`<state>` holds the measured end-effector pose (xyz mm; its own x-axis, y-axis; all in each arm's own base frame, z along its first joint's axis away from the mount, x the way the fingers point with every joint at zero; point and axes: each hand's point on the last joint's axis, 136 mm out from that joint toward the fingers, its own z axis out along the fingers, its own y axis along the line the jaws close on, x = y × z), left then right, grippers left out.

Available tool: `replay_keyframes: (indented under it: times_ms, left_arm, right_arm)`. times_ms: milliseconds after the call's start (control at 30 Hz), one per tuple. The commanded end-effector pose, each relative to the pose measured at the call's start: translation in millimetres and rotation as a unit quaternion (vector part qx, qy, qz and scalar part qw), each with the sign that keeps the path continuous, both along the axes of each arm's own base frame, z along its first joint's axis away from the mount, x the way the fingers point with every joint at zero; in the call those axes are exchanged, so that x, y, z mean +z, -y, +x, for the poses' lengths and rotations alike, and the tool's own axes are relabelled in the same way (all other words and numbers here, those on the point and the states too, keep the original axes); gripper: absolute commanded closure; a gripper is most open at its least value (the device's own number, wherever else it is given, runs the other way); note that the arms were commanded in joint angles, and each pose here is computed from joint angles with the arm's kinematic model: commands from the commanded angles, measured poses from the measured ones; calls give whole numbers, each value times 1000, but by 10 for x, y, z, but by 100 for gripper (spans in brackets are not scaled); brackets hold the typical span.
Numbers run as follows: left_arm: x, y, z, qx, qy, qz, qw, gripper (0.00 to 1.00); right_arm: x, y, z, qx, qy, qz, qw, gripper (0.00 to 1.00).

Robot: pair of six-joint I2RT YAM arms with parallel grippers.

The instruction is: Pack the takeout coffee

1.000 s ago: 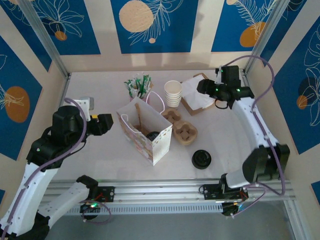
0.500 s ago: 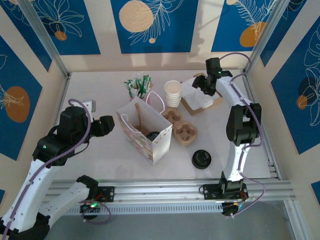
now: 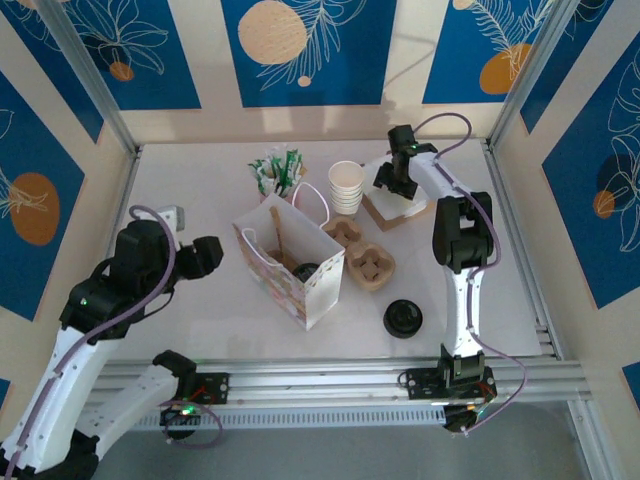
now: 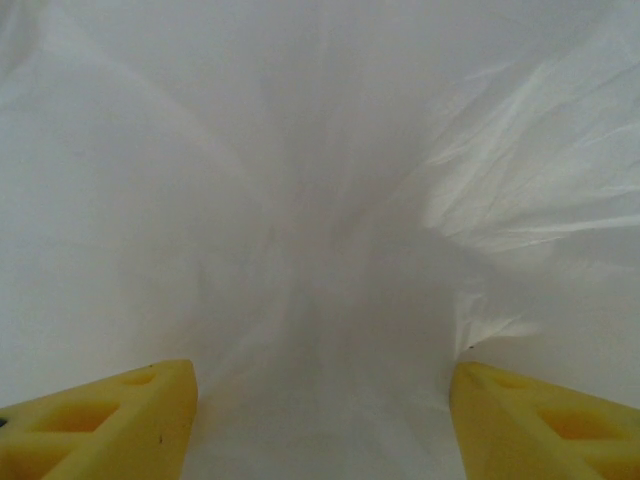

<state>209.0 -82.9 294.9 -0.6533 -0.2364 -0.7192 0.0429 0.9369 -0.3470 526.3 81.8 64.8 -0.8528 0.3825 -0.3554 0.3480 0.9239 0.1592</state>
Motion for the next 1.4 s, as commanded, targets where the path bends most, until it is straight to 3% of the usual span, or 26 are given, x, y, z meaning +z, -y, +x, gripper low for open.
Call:
replay_keyframes:
  times_ms: [0, 433, 567, 667, 767, 900, 1000, 1200, 1367]
  left_arm:
    - [-10, -58, -67, 11, -6, 3, 1000, 30]
    - [95, -77, -105, 7, 1, 4, 1000, 30]
    - [172, -98, -111, 6, 12, 10, 1000, 30]
    - [290, -48, -125, -17, 23, 10, 1000, 30]
    - [483, -24, -140, -45, 41, 30, 998, 30]
    - [815, -75, -128, -65, 72, 78, 992, 28]
    - [1044, 35, -123, -115, 84, 99, 985, 21]
    - [1513, 479, -96, -241, 131, 82, 958, 0]
    - [1796, 841, 16, -307, 189, 49, 931, 0]
  right_arm:
    - [-15, 17, 51, -3, -1, -13, 1000, 32]
    - [33, 8, 42, -13, 2, 6, 1000, 63]
    - [258, 52, 48, -16, 24, 14, 999, 78]
    - [509, 31, 55, -10, 60, 52, 997, 100]
    - [832, -8, 18, 4, 95, 93, 991, 100]
    - [1340, 108, -121, 1, 142, 96, 985, 100]
    - [1694, 185, -308, 3, 172, 106, 979, 100]
    - [2322, 246, -864, 22, 235, 115, 965, 100]
    - [2742, 115, -1440, 64, 288, 154, 943, 100]
